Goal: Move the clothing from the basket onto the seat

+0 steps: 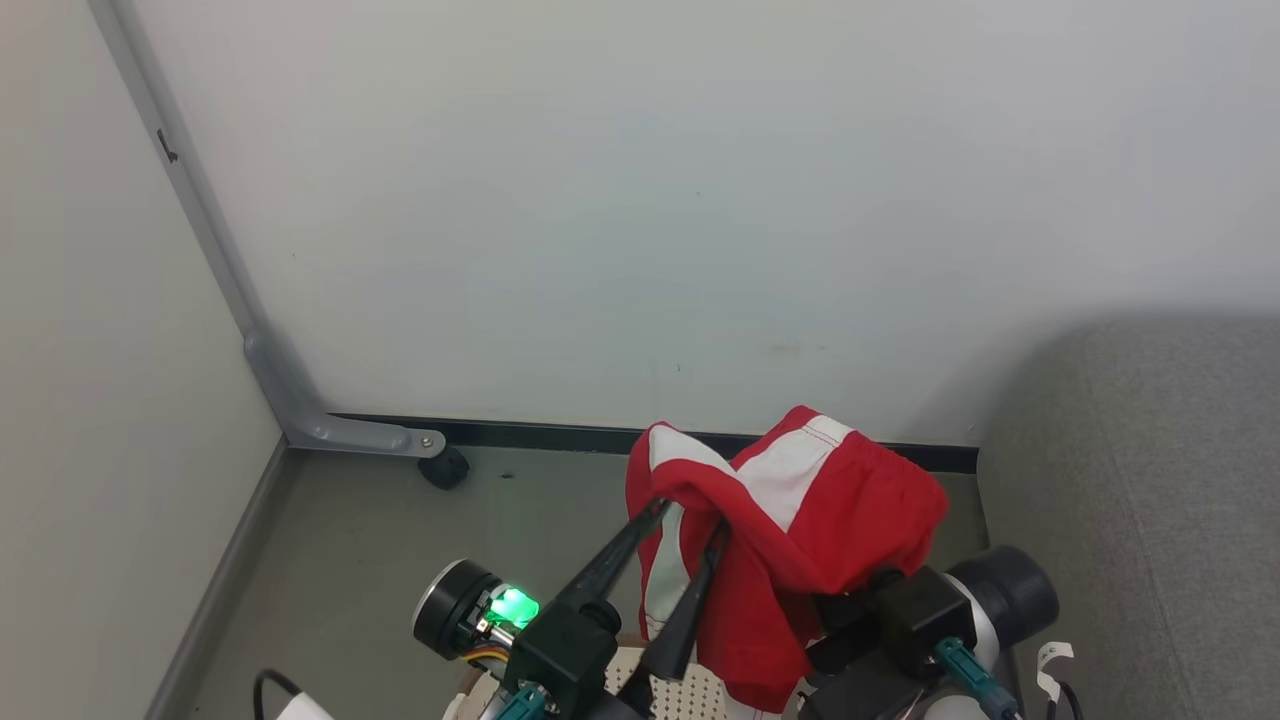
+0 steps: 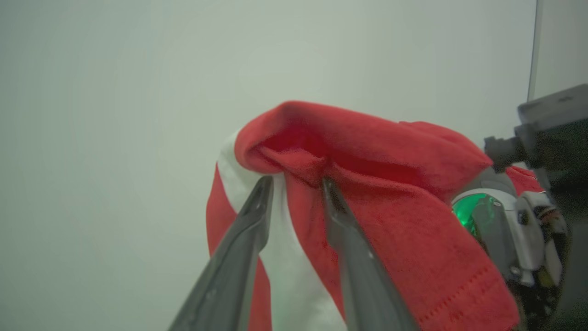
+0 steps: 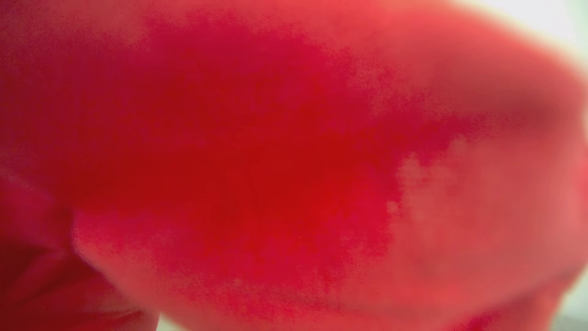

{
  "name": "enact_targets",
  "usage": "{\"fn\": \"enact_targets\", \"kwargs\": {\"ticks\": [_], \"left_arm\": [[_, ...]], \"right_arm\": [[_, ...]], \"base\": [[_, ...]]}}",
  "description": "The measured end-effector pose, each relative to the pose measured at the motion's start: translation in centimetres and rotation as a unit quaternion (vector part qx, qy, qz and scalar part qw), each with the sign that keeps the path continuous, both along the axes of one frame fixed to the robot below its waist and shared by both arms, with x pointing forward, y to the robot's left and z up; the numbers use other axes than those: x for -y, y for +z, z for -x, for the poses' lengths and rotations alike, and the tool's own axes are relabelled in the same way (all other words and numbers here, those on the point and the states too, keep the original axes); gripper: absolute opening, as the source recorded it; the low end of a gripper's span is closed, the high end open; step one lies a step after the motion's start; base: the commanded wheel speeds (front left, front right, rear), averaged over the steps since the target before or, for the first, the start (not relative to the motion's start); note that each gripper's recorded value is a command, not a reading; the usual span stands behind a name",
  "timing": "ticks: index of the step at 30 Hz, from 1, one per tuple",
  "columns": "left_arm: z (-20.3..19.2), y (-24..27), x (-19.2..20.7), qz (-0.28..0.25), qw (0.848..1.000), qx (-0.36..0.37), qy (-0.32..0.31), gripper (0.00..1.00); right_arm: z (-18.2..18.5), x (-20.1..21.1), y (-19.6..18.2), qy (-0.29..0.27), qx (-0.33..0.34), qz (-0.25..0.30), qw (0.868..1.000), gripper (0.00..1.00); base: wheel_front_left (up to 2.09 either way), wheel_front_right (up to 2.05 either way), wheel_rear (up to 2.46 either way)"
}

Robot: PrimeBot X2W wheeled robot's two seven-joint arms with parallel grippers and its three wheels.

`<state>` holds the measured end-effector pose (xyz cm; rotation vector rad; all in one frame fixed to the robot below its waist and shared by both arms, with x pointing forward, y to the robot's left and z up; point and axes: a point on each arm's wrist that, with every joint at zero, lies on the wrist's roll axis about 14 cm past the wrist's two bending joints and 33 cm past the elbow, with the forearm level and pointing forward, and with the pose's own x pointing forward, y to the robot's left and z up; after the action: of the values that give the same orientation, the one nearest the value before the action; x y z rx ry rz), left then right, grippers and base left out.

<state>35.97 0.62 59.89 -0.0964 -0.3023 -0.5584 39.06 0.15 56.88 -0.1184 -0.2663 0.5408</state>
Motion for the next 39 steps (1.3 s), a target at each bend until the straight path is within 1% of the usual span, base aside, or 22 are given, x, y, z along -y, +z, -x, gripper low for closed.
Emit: {"fn": "enact_targets", "kwargs": {"ticks": [10, 20, 26, 32, 39], "left_arm": [[-0.1, -0.8, -0.2, -0.004, 1.0, -0.01, 0.006, 1.0], [-0.1, -1.6, -0.2, -0.011, 1.0, -0.021, 0.006, 1.0], [0.2, -2.9, -0.2, -0.017, 0.999, -0.037, 0.008, 1.0], [0.3, -3.7, 0.5, -0.021, 0.999, -0.047, -0.006, 1.0], [0.1, -4.8, 0.9, -0.029, 0.998, -0.062, -0.011, 1.0]], "right_arm": [[-0.3, 1.4, 0.6, -0.014, 0.013, 0.003, 1.0, 0.0], [-0.9, 4.6, 1.2, -0.049, 0.032, 0.02, 0.998, 0.0], [-1.4, 7.9, 1.8, -0.09, 0.044, 0.025, 0.995, 0.0], [-2.1, 11.8, 2.5, -0.139, 0.055, 0.032, 0.988, 0.0], [-2.7, 15.2, 2.8, -0.179, 0.06, 0.044, 0.981, 0.0]], "base": [[0.0, 0.0, 0.0], [0.0, 0.0, 0.0], [0.0, 0.0, 0.0], [0.0, 0.0, 0.0], [0.0, 0.0, 0.0]]}}
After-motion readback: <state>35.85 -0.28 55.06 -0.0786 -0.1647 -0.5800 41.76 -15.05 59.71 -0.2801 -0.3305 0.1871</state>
